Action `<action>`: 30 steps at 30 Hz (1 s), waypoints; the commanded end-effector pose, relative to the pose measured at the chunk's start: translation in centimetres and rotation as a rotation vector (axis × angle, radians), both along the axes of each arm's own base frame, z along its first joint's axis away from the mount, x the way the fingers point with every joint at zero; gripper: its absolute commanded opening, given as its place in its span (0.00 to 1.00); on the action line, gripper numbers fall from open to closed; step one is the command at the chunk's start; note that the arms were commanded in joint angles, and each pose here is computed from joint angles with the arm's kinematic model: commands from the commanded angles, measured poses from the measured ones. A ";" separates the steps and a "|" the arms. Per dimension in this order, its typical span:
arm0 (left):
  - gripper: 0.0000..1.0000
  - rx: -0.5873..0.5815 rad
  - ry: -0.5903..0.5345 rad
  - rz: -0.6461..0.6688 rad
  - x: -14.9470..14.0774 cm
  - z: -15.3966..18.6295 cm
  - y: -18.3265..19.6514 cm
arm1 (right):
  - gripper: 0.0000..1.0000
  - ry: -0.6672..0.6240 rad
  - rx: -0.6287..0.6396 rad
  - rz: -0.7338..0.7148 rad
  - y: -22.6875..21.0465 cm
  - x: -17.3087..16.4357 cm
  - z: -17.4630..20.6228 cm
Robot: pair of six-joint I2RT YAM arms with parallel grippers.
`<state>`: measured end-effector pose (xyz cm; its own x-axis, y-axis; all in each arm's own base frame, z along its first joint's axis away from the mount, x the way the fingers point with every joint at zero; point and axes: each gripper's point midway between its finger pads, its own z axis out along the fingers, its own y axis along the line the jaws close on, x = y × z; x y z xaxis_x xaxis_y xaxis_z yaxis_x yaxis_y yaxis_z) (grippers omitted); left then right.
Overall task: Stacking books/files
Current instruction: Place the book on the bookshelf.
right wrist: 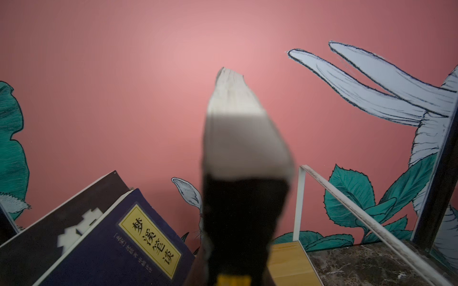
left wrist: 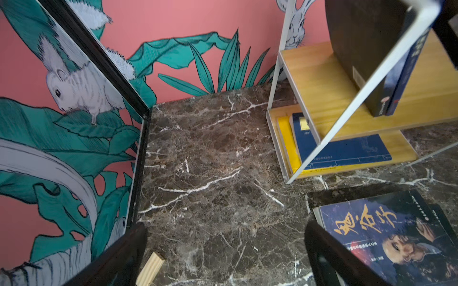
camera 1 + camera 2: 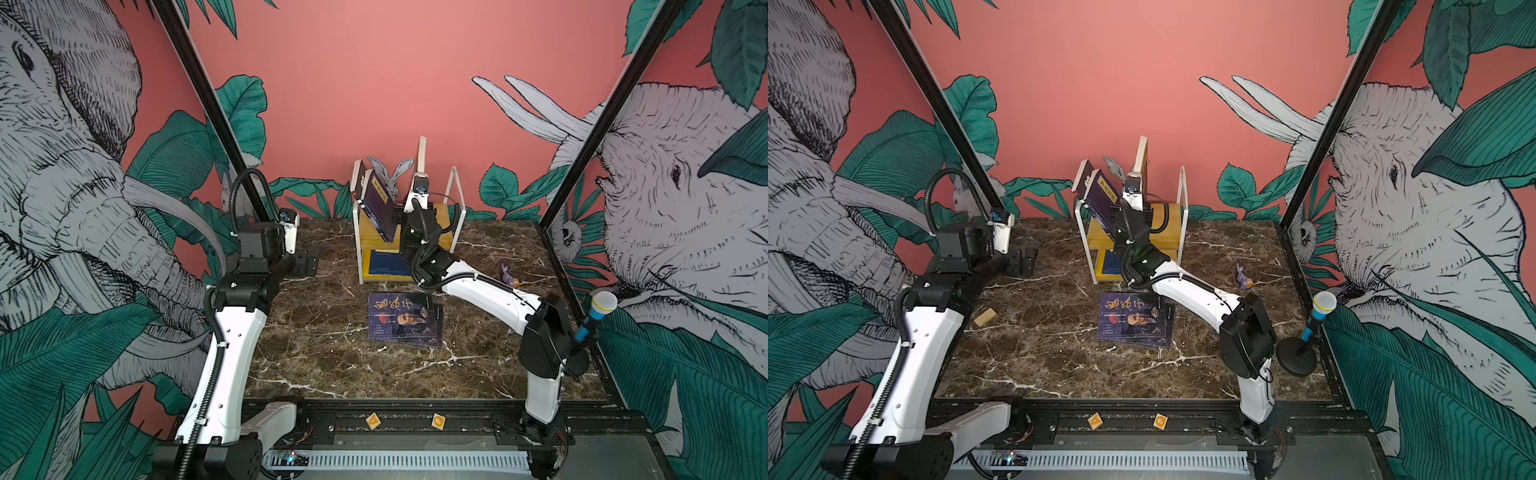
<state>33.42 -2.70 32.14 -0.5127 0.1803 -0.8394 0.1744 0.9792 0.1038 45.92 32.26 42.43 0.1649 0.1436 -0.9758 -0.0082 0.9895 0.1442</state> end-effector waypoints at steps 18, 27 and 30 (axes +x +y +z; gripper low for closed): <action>0.99 -0.108 -0.033 -0.021 -0.3 -0.2 -0.2 | 0.00 0.000 0.044 0.048 2.9 1.4 -2.4; 0.99 -0.116 -0.030 -0.016 -0.2 -0.4 -0.1 | 0.11 0.019 0.071 0.095 3.7 1.5 -3.4; 0.99 -0.123 -0.027 -0.021 -0.2 -0.6 -0.2 | 0.22 0.019 0.074 0.112 3.9 1.3 -3.4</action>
<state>33.31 -2.85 31.53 -0.4970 0.1033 -0.8616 0.1925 0.9813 0.0067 47.94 35.72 36.57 0.0698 0.1229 -0.9900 -0.0550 0.9913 0.1192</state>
